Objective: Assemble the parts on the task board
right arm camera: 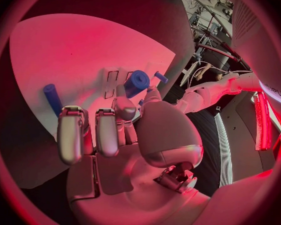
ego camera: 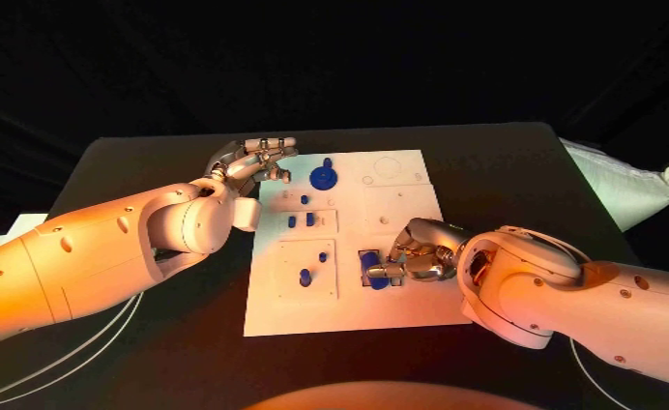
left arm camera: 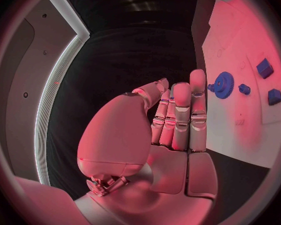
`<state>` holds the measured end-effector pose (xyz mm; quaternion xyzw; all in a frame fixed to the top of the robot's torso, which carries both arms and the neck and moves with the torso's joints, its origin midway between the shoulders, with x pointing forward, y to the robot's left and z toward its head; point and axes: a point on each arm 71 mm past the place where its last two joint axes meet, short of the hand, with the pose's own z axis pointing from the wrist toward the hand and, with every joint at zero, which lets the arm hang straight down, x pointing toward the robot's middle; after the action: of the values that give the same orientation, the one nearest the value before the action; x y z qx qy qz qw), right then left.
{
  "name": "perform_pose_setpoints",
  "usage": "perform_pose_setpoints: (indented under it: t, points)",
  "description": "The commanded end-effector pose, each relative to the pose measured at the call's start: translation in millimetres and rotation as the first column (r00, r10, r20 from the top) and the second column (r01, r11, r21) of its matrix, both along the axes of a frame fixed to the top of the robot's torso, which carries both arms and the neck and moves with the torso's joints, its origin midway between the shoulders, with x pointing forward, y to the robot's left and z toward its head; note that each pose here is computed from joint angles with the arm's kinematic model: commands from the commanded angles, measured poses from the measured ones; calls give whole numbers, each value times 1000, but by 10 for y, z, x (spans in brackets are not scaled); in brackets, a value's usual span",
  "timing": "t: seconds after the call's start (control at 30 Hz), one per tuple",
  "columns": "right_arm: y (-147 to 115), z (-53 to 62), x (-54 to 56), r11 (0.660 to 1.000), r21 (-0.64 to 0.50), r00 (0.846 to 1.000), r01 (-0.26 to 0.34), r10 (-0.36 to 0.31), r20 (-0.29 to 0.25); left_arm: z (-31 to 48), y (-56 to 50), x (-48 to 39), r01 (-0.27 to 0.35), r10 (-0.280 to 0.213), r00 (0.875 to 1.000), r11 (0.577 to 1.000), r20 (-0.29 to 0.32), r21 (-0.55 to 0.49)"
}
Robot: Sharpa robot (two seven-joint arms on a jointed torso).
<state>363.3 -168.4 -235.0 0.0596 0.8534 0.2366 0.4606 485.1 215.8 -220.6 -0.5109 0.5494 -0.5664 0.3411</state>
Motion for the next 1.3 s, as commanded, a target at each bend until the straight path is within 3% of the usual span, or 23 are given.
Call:
perform_pose_setpoints:
  t: [0.03,0.7,1.07,1.3]
  points:
    - [-1,26,18,1000,-20,998,-5,7,61,11,-32,-6,19,-19,1000,1000,7,-11]
    - [37,57,49,999,-46,989,-16,23,147,7,-30,-5,23,-23,1000,1000,2,-12]
    - [74,12,62,998,-60,988,-30,39,147,6,-27,-4,24,-24,1000,1000,2,-12]
    - [-12,39,50,999,-43,986,-8,15,164,7,-25,-5,24,-24,1000,1000,2,-12]
